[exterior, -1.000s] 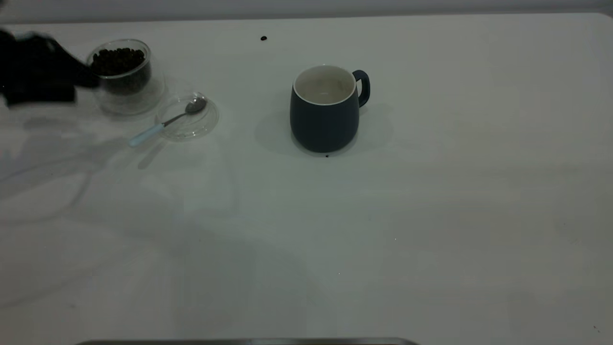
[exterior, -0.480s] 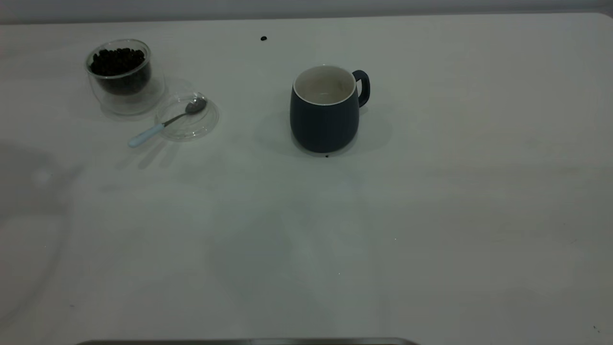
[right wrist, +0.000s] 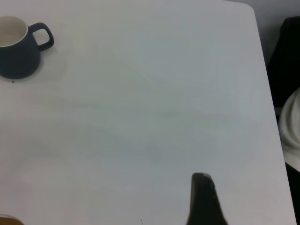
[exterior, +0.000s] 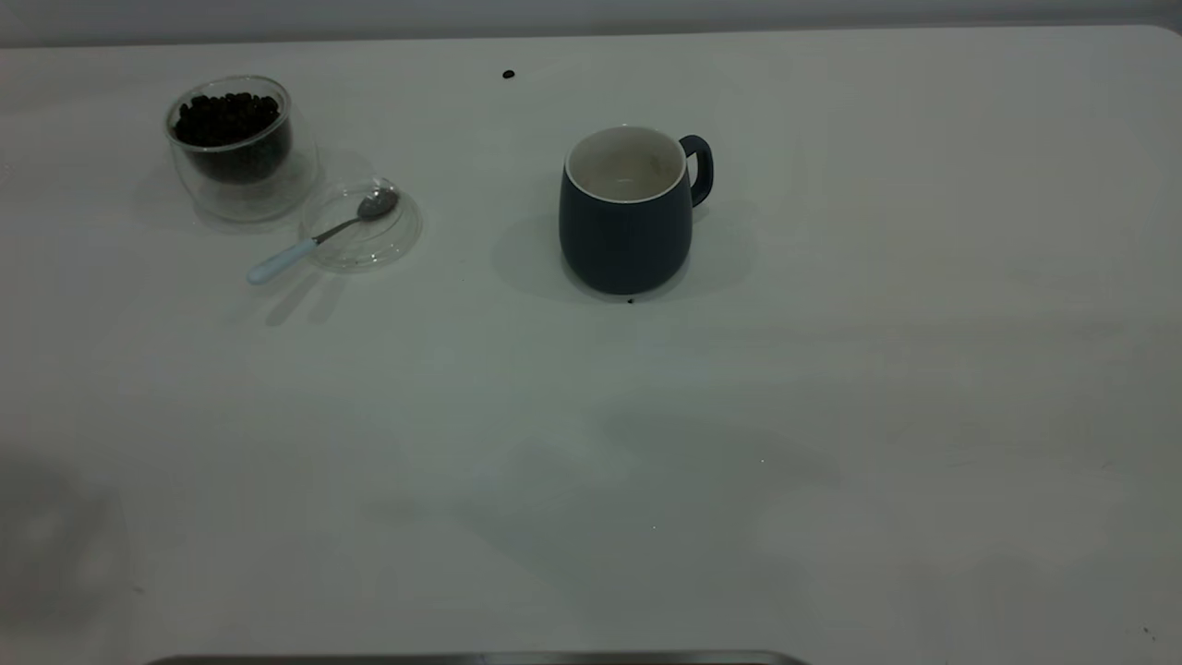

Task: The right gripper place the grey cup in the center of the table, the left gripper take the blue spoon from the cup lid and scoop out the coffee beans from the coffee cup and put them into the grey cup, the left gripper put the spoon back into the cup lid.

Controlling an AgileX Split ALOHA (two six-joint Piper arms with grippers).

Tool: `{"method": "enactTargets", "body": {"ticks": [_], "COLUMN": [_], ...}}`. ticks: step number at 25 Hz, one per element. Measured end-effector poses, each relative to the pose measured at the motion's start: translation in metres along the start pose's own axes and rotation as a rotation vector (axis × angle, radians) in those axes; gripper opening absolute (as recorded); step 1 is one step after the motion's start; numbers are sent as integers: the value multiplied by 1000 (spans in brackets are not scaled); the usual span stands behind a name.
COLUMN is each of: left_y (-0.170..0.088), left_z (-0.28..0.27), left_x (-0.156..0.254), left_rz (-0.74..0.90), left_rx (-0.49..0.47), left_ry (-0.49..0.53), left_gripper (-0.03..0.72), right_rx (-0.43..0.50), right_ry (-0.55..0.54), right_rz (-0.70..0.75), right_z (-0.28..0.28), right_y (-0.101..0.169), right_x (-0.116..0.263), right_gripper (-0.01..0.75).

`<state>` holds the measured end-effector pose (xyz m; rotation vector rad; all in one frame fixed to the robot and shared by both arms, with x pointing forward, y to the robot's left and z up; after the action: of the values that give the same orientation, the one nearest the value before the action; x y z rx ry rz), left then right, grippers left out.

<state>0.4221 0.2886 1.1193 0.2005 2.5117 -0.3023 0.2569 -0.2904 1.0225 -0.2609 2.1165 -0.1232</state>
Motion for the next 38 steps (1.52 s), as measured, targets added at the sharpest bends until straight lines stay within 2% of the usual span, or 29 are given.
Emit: {"method": "enactTargets", "body": {"ticks": [5, 11, 16, 21, 24, 38], "left_y": [-18, -19, -10, -4, -2, -9], "left_z": [-32, -58, -37, -3, 9, -12], "left_x": [29, 73, 128, 171, 182, 203], "left_rz": [-16, -102, -144, -177, -174, -140], "left_rx": [-69, -178, -238, -238, -233, -229], "left_ry": [16, -99, -72, -6, 8, -266], "left_gripper": [592, 592, 592, 592, 592, 592], "right_rx": [0, 0, 0, 0, 0, 0], "right_ry": [0, 0, 0, 0, 0, 0], "right_rz": [0, 0, 0, 0, 0, 0], "right_z": [0, 0, 0, 0, 0, 0], "right_y": [0, 0, 0, 0, 0, 0], "right_x": [0, 0, 0, 0, 0, 0], "right_gripper": [459, 459, 459, 459, 459, 459]}}
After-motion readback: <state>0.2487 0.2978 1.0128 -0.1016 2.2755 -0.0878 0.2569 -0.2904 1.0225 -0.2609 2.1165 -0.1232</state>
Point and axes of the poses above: a point on each arm's last joint axis where the gripper is mounted, z pointing out along that axis toward the gripper, y along the wrist's bending axis when the last joint is at zero, x = y × z, the point moved 3 cm from there along z, pointing out along that axis toward the gripper, and after that the axes turned 7 degrees about -z, right-handed, at the moved point
